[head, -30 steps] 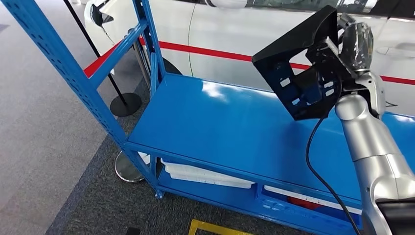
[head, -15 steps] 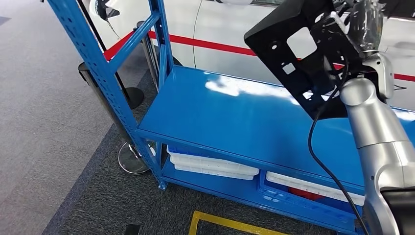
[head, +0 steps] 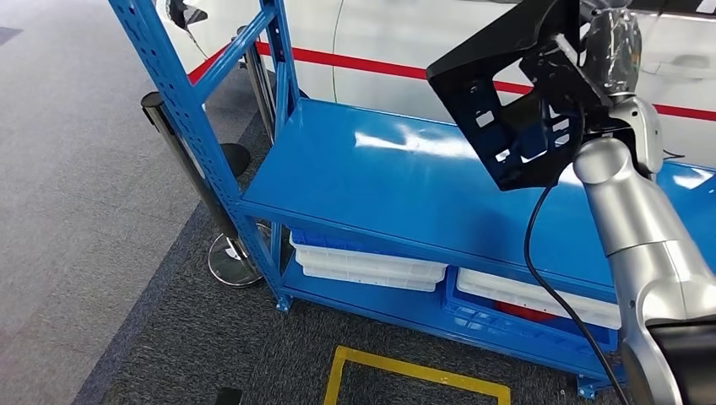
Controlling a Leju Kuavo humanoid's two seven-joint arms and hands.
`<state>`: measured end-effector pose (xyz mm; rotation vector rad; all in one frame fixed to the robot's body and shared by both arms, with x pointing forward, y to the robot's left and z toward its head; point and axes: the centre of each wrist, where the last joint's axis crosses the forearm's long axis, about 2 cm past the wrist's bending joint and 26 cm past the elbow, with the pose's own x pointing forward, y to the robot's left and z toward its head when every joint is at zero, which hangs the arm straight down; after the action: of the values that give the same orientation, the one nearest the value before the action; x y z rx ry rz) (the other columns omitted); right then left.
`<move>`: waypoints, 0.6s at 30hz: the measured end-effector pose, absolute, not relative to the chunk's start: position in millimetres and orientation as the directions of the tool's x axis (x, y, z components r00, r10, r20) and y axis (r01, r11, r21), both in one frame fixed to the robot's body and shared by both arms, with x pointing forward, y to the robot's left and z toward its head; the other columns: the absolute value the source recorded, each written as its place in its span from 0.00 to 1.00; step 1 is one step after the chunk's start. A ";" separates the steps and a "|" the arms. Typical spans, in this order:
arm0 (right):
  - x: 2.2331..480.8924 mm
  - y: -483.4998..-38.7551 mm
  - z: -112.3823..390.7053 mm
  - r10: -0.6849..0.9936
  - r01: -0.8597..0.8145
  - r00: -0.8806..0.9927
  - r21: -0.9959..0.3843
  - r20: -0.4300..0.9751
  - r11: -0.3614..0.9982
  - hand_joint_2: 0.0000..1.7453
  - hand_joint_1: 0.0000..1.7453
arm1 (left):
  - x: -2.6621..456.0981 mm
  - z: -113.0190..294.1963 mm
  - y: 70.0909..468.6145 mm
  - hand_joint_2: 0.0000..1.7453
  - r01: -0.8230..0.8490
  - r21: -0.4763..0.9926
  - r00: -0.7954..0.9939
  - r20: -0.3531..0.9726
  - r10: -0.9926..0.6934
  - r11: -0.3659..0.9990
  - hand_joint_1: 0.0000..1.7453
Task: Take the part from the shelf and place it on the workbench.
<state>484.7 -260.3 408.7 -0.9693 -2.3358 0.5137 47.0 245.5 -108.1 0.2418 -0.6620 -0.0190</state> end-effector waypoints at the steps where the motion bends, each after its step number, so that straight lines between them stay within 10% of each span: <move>1: 484.8 -258.9 409.0 0.733 0.520 -0.587 -0.533 0.344 0.667 1.00 1.00 | 46.7 -108.2 245.6 1.00 -0.059 0.229 0.790 0.605 -0.094 0.972 0.00; 18: 487.6 -255.9 411.7 0.732 0.521 -0.586 -0.530 0.349 0.670 1.00 1.00 | 48.8 -108.0 246.7 1.00 -0.059 0.238 0.793 0.602 -0.099 0.969 0.00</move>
<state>487.6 -255.9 411.7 -0.9653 -2.3347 0.5075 48.8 246.7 -108.0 0.2513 -0.6571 -0.0218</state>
